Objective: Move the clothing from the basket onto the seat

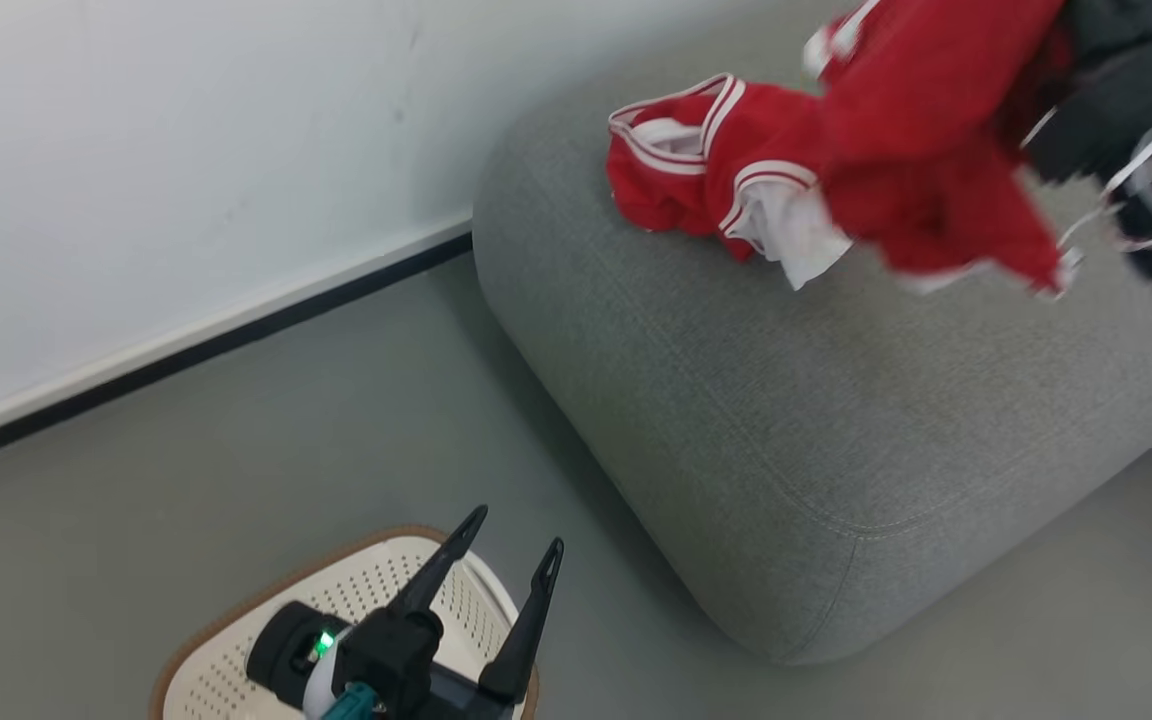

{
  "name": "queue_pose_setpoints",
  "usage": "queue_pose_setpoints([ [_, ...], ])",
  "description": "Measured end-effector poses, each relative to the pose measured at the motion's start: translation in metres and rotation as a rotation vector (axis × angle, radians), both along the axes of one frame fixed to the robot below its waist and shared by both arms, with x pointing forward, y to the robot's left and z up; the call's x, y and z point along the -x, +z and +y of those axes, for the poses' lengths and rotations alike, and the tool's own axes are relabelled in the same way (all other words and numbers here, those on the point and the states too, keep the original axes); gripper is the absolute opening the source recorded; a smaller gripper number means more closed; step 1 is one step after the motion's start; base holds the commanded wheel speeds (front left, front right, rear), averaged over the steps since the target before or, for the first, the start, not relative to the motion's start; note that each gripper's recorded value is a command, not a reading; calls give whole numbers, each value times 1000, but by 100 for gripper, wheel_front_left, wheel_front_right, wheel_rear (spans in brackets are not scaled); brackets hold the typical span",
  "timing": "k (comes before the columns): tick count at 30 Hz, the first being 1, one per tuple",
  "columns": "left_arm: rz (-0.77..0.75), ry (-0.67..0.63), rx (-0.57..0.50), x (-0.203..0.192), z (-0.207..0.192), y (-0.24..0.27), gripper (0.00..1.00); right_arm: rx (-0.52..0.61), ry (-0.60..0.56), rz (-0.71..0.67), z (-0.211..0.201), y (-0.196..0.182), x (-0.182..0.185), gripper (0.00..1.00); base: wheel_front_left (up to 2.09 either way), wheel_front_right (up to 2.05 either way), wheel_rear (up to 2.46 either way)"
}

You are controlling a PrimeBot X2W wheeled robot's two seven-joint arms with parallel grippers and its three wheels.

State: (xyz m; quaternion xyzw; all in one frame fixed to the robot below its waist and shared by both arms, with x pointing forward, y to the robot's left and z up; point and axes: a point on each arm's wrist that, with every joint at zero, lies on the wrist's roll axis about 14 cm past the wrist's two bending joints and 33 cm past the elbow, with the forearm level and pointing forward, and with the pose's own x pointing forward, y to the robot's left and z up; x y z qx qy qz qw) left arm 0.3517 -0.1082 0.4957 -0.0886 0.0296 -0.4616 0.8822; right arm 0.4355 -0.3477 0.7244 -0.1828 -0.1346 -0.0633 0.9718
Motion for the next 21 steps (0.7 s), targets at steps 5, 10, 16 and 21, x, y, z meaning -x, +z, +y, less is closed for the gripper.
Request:
queue_pose_setpoints([
  [5,-25,9,19,-17,3,6,100,23,-58,-6,-24,18,-22,0,0,0,0],
  [10,-19,22,25,-32,9,2,100,50,-104,-5,-43,29,-46,0,0,0,0],
  [16,-10,52,-9,-47,25,-13,100,57,-132,8,-52,28,-81,0,0,0,0],
  [21,-2,84,-25,-64,38,-23,100,32,-158,24,-56,12,-110,0,0,0,0],
])
